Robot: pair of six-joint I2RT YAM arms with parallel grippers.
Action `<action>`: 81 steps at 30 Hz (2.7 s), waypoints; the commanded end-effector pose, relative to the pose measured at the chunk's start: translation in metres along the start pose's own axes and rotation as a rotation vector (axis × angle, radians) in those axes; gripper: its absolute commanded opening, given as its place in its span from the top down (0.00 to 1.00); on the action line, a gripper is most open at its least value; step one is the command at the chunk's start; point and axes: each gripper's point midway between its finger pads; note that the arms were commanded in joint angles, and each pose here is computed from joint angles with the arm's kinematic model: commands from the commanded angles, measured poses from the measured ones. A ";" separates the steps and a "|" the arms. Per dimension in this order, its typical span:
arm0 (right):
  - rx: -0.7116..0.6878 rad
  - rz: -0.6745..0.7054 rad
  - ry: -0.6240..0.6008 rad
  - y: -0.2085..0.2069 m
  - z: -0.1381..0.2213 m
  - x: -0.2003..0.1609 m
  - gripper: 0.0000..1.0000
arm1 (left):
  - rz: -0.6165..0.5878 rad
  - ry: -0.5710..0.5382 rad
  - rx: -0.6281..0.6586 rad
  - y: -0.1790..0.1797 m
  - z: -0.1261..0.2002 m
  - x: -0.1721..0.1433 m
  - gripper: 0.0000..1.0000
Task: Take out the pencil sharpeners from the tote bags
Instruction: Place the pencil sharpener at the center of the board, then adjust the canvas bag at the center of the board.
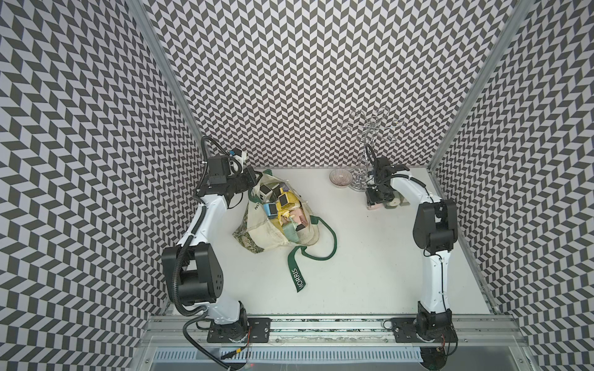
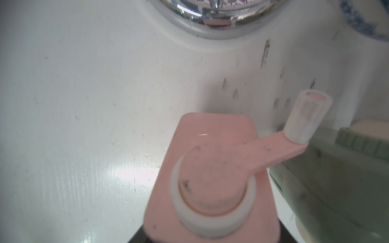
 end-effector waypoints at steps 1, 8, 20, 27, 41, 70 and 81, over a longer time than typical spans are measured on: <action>-0.024 -0.021 0.006 -0.010 -0.026 0.003 0.43 | -0.098 -0.097 -0.103 -0.038 0.016 0.028 1.00; -0.022 -0.020 -0.020 -0.010 -0.026 0.008 0.39 | -0.098 -0.098 -0.100 -0.037 0.016 0.028 1.00; -0.007 -0.022 -0.065 -0.008 -0.014 0.017 0.35 | -0.097 -0.096 -0.103 -0.038 0.016 0.028 1.00; 0.029 -0.007 -0.107 -0.001 0.002 0.022 0.21 | -0.097 -0.096 -0.102 -0.038 0.016 0.028 1.00; -0.045 -0.047 -0.302 0.002 0.094 0.005 0.21 | -0.102 -0.098 -0.103 -0.038 0.017 0.028 1.00; 0.831 0.064 -1.320 0.195 0.279 -0.070 0.06 | -0.151 -0.081 -0.129 -0.056 0.018 0.023 1.00; 0.901 0.325 -0.888 0.328 0.176 -0.077 0.50 | -0.171 -0.035 -0.158 -0.068 0.011 0.017 1.00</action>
Point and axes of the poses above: each gripper's point midway between its finger pads, its own z axis back along the fingers, its own y axis along the line the jaws close on, x = y × z, and after that the axes turned 7 degrees about z, right-handed
